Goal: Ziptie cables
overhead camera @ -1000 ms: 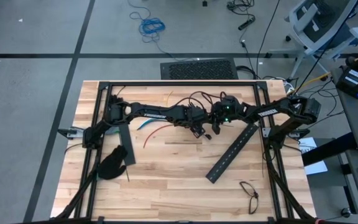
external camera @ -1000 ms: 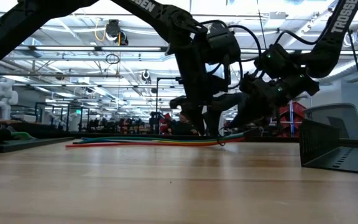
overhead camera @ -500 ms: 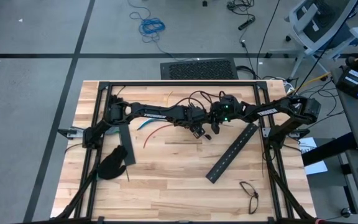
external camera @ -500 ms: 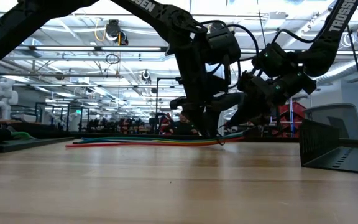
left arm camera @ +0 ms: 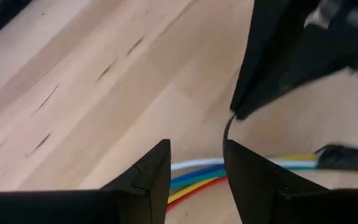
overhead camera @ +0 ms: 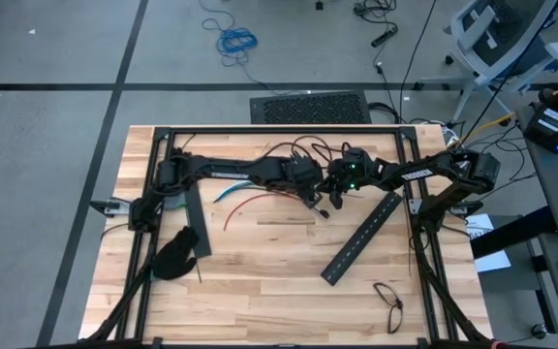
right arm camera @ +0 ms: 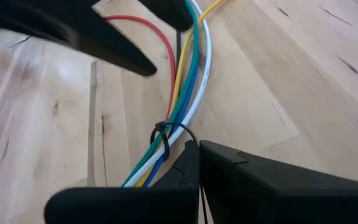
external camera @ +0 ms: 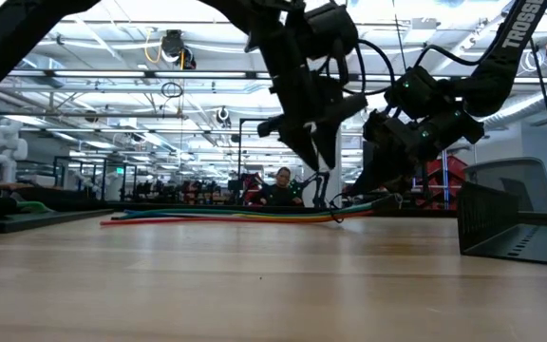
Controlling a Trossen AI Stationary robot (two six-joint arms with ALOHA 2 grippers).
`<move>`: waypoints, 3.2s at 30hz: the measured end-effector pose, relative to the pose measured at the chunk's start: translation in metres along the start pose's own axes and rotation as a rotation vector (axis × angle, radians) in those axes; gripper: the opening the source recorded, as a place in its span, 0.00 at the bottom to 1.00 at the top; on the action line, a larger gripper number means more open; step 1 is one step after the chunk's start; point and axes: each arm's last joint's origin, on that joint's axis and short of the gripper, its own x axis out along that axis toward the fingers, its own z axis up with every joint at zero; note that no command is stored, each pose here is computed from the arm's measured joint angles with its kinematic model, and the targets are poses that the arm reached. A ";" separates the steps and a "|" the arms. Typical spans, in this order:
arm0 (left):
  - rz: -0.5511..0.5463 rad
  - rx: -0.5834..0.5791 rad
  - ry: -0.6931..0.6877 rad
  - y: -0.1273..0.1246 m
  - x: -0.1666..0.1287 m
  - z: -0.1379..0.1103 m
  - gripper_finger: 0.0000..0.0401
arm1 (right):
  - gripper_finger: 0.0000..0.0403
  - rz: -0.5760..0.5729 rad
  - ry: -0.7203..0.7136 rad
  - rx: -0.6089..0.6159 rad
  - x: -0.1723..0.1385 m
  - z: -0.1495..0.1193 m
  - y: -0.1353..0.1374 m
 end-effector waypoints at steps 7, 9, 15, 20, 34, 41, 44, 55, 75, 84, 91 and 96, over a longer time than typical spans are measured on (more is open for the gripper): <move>-0.056 -0.060 0.012 -0.013 -0.003 -0.006 0.36 | 0.00 -0.002 0.016 0.007 0.000 -0.002 0.000; -0.063 -0.064 0.045 -0.015 -0.001 -0.011 0.36 | 0.00 -0.001 0.017 0.007 0.000 -0.002 0.000; -0.029 -0.098 0.056 -0.015 0.001 -0.016 0.36 | 0.00 -0.001 0.017 0.007 0.000 -0.002 0.000; -0.031 -0.081 0.146 -0.015 0.022 -0.030 0.36 | 0.00 0.000 0.018 0.009 0.000 -0.002 0.000; -0.051 -0.076 0.086 -0.017 0.036 -0.027 0.36 | 0.00 -0.008 0.015 0.025 -0.001 -0.002 -0.003; -0.039 -0.068 0.083 -0.011 0.039 -0.024 0.36 | 0.00 0.012 0.018 0.027 -0.001 -0.002 -0.003; -0.057 -0.078 0.079 -0.009 0.040 -0.021 0.34 | 0.00 0.012 0.018 0.031 -0.001 -0.002 -0.003; -0.090 -0.086 0.081 -0.010 0.040 -0.019 0.23 | 0.00 0.013 0.017 0.034 -0.001 -0.002 -0.003; -0.094 -0.077 0.095 -0.008 0.041 -0.019 0.22 | 0.00 0.013 0.018 0.034 -0.001 -0.002 -0.003; -0.112 -0.062 0.115 -0.009 0.045 -0.022 0.22 | 0.00 0.013 0.018 0.034 -0.001 -0.002 -0.003; -0.105 -0.064 0.112 -0.007 0.046 -0.021 0.22 | 0.00 0.013 0.018 0.033 -0.001 -0.002 -0.003; -0.107 -0.066 0.100 -0.007 0.046 -0.020 0.22 | 0.00 0.013 0.018 0.033 -0.001 -0.002 -0.003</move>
